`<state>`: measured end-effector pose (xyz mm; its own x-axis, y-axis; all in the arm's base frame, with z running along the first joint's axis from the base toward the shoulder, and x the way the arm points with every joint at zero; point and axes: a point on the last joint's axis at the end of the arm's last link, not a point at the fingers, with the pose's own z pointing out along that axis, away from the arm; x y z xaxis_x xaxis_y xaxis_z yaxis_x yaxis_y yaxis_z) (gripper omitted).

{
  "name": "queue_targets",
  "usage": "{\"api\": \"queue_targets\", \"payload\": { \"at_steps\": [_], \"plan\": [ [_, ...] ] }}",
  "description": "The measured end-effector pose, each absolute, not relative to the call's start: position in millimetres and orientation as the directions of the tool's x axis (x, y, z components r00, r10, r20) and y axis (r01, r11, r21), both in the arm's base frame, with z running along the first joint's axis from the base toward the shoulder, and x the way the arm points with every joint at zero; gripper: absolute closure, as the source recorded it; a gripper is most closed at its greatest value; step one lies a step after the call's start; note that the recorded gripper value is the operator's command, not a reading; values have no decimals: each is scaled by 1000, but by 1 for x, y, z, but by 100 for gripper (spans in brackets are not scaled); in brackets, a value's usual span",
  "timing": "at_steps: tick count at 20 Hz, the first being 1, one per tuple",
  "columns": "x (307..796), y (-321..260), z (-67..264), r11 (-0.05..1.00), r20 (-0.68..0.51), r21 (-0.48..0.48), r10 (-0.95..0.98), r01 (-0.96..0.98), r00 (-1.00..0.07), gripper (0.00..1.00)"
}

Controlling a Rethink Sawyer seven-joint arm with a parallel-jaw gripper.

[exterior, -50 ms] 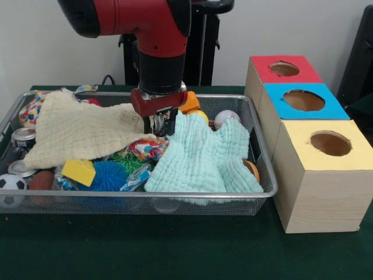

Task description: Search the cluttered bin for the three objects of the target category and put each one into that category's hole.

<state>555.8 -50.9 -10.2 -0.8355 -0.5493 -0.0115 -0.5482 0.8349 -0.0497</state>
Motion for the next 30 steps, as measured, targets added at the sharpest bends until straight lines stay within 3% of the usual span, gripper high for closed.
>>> {"api": "queue_targets", "payload": {
  "at_steps": [9,21,30],
  "plan": [
    [559,-62,-7,852,-27,-43,-522,-521,-852,0],
    [572,-117,47,923,45,-21,-382,-383,-923,0],
    [577,-84,45,900,40,-19,-435,-436,-899,0]
  ]
}}
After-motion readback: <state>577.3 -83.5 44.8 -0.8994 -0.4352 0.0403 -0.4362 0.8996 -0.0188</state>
